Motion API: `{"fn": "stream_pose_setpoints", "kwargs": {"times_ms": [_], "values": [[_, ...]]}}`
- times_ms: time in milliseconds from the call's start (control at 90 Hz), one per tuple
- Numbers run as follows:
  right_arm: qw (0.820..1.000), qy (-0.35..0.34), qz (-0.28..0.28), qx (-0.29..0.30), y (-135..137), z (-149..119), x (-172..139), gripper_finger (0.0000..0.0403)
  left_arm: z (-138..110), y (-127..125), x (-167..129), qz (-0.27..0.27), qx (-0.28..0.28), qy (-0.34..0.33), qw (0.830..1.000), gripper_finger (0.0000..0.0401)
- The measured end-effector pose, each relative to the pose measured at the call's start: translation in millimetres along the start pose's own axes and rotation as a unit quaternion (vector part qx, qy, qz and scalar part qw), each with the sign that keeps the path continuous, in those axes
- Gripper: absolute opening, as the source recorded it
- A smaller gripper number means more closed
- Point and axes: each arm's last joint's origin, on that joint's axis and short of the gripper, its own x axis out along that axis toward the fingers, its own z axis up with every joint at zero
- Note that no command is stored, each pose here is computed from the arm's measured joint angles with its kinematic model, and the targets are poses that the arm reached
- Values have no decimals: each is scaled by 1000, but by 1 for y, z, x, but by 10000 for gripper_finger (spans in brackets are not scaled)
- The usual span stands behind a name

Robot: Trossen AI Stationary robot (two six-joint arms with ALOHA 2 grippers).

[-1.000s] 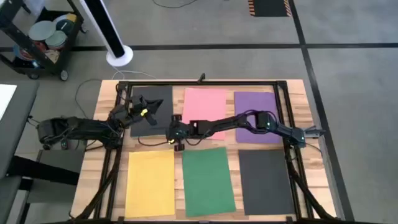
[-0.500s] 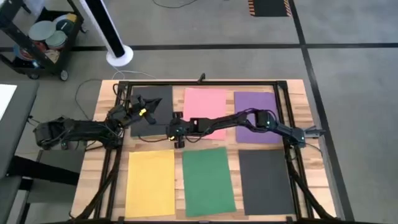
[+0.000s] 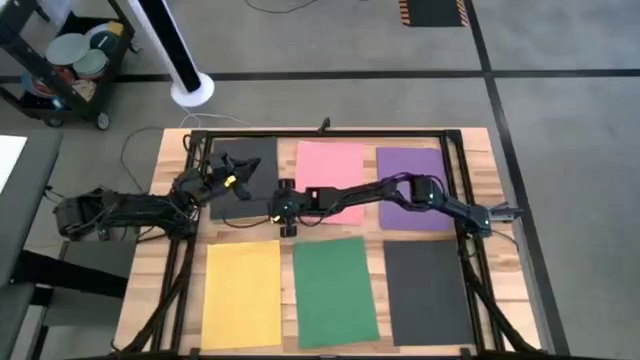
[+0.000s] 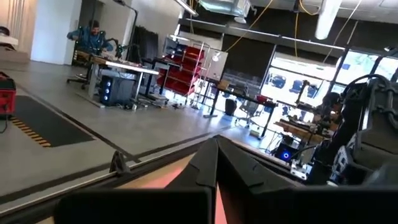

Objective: Organize paper
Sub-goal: Stack the top black paper on top of the black paper

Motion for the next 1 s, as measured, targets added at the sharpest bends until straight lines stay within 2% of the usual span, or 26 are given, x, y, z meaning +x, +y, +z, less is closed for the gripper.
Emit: {"fn": "stream_pose_setpoints", "kwargs": {"times_ms": [211,422,722,856,1000], "values": [[1000,8,7,-3,4,-13,16,110,-2,1,0,1,4,12,1000,0],[1000,9,11,-8,8,-9,11,73,-4,1,0,3,10,19,1000,0],[999,26,19,-15,1,15,-5,11,-3,1,0,3,11,18,1000,0],[999,29,22,-16,-4,30,-15,2,-3,1,0,3,8,17,1000,0],[996,74,36,-24,-10,41,-31,1,-2,0,-1,-11,-2,15,1000,0]]}}
